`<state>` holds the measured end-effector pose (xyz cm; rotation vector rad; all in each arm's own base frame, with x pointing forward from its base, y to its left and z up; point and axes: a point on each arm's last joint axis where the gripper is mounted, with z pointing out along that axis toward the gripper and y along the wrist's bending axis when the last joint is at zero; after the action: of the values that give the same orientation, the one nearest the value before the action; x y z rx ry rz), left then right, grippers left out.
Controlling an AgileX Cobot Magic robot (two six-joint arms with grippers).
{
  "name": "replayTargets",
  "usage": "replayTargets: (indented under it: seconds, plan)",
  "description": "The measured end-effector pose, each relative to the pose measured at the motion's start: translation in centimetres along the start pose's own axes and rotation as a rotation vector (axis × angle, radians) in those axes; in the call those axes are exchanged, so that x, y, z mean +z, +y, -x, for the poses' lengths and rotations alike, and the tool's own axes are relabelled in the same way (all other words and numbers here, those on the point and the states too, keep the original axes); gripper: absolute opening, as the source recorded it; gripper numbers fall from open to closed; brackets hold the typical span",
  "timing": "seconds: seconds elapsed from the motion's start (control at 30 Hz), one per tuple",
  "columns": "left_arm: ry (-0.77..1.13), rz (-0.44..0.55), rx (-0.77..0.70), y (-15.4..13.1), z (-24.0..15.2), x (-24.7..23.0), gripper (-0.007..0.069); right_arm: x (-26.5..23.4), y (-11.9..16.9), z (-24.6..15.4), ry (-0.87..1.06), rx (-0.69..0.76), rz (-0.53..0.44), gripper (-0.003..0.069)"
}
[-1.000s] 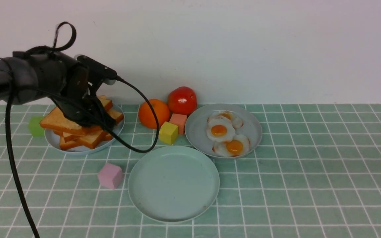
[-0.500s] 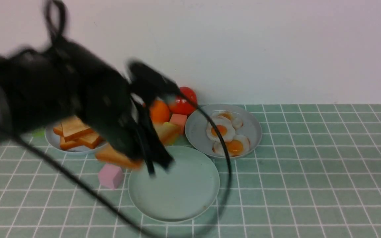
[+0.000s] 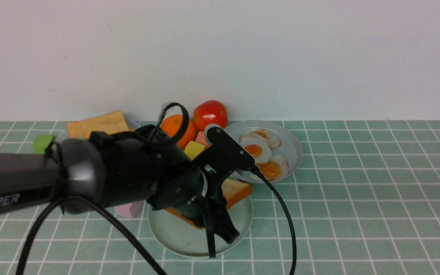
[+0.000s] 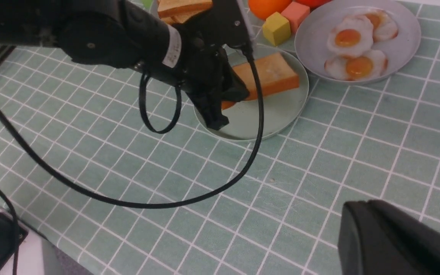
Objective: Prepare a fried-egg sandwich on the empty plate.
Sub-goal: Use the left arm to put a slice of bread into the empty plate in the middle, then use the right arm to grab a fried egg
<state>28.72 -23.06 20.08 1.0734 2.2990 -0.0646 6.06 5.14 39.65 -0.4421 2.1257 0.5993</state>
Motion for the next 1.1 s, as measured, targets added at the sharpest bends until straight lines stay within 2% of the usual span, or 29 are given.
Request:
replayTargets:
  seconds: [0.07,0.1,0.13,0.17,0.23,0.37,0.4,0.47,0.53,0.6,0.67,0.7,0.73,0.8,0.97,1.1]
  plan:
    - [0.003,-0.001,0.001,0.0,0.0,0.1,0.0181,0.0,-0.2,-0.2,0.026,-0.001,-0.023,0.0058]
    - [0.003,-0.001,0.001,0.0,0.0,0.1,0.0189,0.0,-0.2,-0.2,0.027,0.000,-0.022,0.0058]
    - [0.003,-0.001,0.001,0.0,0.0,0.1,0.0267,0.2,-0.4,-0.3,0.045,0.018,-0.039,0.0097]
    - [0.003,-0.001,0.001,0.0,0.0,0.1,0.0277,0.2,-0.5,-0.3,0.046,0.017,-0.041,0.0101]
    - [0.008,0.000,0.001,0.0,-0.1,0.0,0.0382,0.7,-0.8,0.0,0.067,0.066,-0.046,0.0190]
    - [-0.008,-0.004,-0.037,0.2,0.3,-1.9,0.0482,2.3,-1.6,0.7,0.098,0.120,-0.047,0.0322]
    - [-0.011,-0.006,-0.045,0.2,0.3,-2.1,0.0486,2.4,-1.7,0.8,0.103,0.123,-0.048,0.0322]
    - [-0.063,-0.018,-0.101,0.5,0.9,-5.1,0.0501,4.2,-2.6,1.7,0.124,0.168,-0.041,0.0372]
    - [-0.132,-0.037,-0.174,0.7,1.2,-9.0,0.0472,6.5,-3.7,2.5,0.148,0.223,-0.032,0.0384]
    - [-0.189,-0.048,-0.226,0.9,1.2,-12.2,0.0399,8.5,-4.7,3.2,0.157,0.267,-0.030,0.0381]
    - [-0.276,-0.049,-0.277,1.2,0.7,-16.7,0.0256,11.6,-6.3,4.0,0.151,0.319,-0.034,0.0366]
    - [-0.274,-0.050,-0.277,1.2,0.6,-16.7,0.0241,11.9,-6.5,3.9,0.160,0.321,-0.034,0.0365]
    - [-0.325,-0.047,-0.293,1.3,-0.1,-19.0,0.0133,14.2,-7.7,4.2,0.160,0.355,-0.035,0.0353]
    - [-0.417,-0.041,-0.302,1.3,-2.0,-22.4,-0.0002,17.3,-9.2,4.4,0.170,0.387,-0.027,0.0342]
    - [-0.584,-0.034,-0.314,0.7,-6.7,-26.4,-0.0013,23.3,-12.0,5.0,0.211,0.410,0.012,0.0337]
    - [-0.663,-0.046,-0.357,0.0,-10.2,-26.9,-0.0013,28.8,-14.7,6.1,0.239,0.432,0.030,0.0337]
